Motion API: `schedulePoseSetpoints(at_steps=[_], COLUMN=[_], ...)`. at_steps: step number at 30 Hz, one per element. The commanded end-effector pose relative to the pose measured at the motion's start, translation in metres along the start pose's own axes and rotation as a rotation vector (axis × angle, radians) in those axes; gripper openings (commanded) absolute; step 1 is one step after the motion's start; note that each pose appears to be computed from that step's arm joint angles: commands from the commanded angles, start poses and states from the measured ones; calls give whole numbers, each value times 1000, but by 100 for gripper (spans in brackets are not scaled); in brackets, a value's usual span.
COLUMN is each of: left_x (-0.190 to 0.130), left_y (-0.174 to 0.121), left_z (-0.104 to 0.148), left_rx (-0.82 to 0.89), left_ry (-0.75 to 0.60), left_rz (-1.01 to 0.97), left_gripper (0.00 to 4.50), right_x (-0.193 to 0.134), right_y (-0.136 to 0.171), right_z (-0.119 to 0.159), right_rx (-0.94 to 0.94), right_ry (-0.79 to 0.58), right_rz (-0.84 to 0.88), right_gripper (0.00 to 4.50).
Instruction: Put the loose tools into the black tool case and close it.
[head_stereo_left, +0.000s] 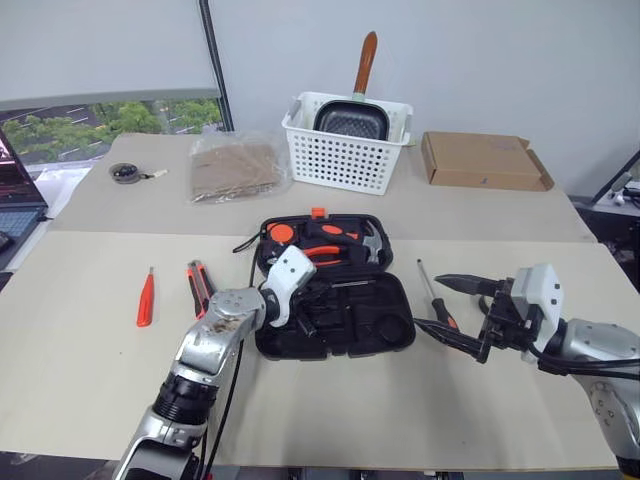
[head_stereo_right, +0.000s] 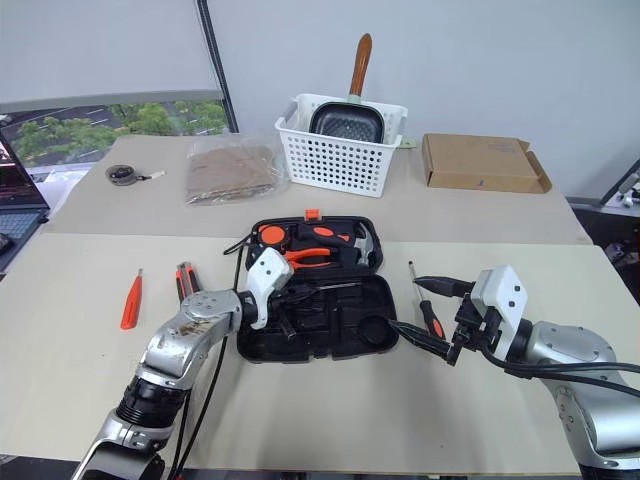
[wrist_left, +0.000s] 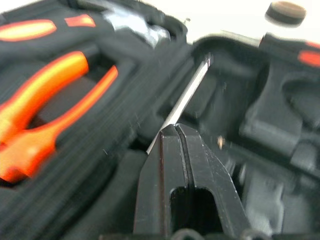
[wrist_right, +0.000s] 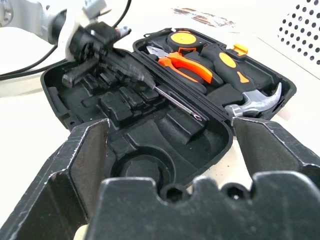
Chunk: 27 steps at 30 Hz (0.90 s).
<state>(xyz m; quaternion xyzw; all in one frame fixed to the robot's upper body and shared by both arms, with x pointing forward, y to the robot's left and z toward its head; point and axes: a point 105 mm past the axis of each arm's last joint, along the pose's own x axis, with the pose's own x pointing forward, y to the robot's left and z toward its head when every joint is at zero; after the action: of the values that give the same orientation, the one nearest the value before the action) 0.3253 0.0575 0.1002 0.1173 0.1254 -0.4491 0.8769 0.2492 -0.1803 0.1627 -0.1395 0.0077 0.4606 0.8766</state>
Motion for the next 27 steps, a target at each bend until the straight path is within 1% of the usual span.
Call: schedulePoseSetpoints(at_steps=[1,5,8,11,13,17,22,24,27], left_x=[1,2,5,6,3,-6,-9,-8,-2], left_y=[5,6,6,-1,-5,-12,-11,-7,2], left_z=[-21,-29,-24,-2,7,31,48,49,40], left_rx=[-9,-64,-60,-37,-43,-12,-13,-3,-4], left_ry=[108,138,111,-8,-58,-220,-331,-333,-271], left_rz=[42,71,67,15,-9,-55,-30,4,64], left_gripper=[2,2,2,2,2,2,2,2,2], right_x=[-1,-1,-1,-1,-1,-1,0,0,0], right_y=[0,1,1,1,1,1,1,1,1], right_z=[11,10,10,9,9,9,8,8,8], right_rx=[-49,-46,-43,-42,-42,-40,-38,-39,-41], right_ry=[-30,-28,-26,-26,-24,-24,-23,-23,-22], right_rz=[-6,-7,-7,-7,-8,-8,-1,0,3], right_gripper=[450,450,450,450,450,450,450,450,450])
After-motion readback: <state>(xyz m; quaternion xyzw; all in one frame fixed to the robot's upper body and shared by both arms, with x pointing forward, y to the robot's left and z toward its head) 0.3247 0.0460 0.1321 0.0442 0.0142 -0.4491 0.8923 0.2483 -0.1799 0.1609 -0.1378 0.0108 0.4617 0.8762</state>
